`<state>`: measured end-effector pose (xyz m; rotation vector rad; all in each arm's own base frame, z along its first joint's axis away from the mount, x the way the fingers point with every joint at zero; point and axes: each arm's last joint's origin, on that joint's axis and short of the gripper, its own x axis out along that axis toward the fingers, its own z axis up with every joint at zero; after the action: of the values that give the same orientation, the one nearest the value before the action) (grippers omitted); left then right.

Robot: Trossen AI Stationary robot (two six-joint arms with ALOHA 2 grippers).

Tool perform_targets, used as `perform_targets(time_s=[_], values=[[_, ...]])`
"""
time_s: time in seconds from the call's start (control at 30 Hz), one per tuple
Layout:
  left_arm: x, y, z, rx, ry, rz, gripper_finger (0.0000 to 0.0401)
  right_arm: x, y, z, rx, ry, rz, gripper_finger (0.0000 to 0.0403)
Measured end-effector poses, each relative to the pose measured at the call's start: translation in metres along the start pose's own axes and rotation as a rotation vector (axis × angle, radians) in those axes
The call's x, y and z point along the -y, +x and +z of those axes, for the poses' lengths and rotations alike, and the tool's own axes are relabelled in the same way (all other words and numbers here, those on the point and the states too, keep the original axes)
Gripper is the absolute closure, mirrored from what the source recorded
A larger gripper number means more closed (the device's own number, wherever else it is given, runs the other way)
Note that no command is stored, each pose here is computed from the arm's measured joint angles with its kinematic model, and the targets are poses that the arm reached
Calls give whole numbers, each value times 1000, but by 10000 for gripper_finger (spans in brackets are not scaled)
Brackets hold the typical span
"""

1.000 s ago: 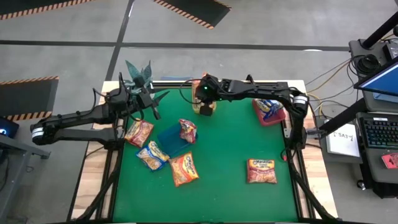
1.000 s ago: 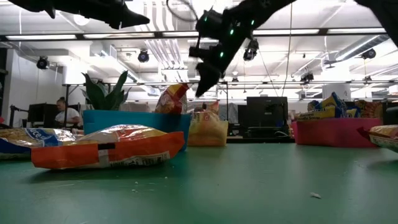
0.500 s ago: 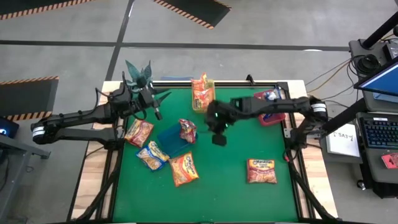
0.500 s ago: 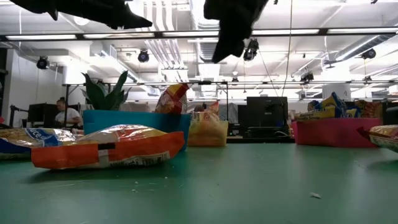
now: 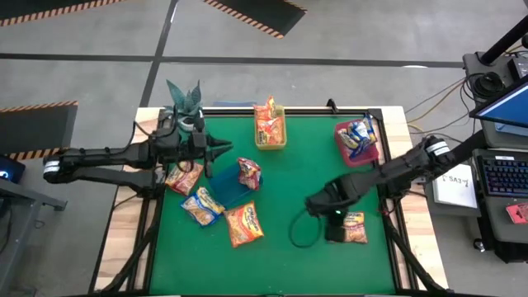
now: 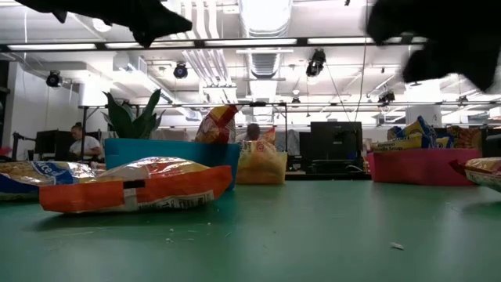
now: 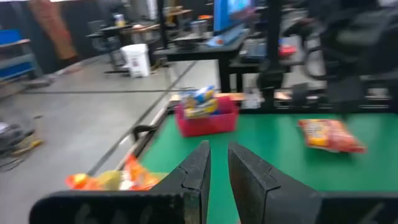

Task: Sort Maruchan noodles
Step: Put the red noodle pack into the blue bin

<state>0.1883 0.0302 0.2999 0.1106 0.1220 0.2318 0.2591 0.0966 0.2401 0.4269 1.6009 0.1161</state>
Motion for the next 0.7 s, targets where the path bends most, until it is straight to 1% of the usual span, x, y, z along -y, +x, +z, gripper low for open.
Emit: perform_targets(time_s=[0.17, 0.27, 0.33, 0.4, 0.47, 0.53, 0.6, 0.63, 0.67, 0.7], values=[[20, -3, 5, 29, 9, -105, 362, 9, 26, -35, -133, 113, -73, 390], [27, -5, 9, 61, 10, -138, 362, 19, 38, -46, -172, 172, -110, 390], [28, -5, 11, 75, 10, -147, 362, 24, 46, -47, -171, 183, -114, 390], [28, -5, 13, 86, 9, -147, 362, 25, 51, -38, -83, 159, -71, 390], [28, -5, 14, 89, 9, -145, 362, 23, 52, -20, 88, 92, -33, 390], [29, -4, 14, 95, 12, -144, 362, 24, 48, -4, 291, 17, -83, 390], [29, -2, 13, 91, 15, -144, 362, 23, 37, 11, 506, -50, -176, 390], [30, 0, 13, 100, 14, -143, 362, 22, 29, 16, 569, -75, -206, 390], [30, 1, 13, 103, 14, -143, 362, 21, 19, 19, 597, -112, -212, 390], [30, 2, 12, 95, 15, -144, 362, 20, 9, 20, 589, -149, -193, 390]])
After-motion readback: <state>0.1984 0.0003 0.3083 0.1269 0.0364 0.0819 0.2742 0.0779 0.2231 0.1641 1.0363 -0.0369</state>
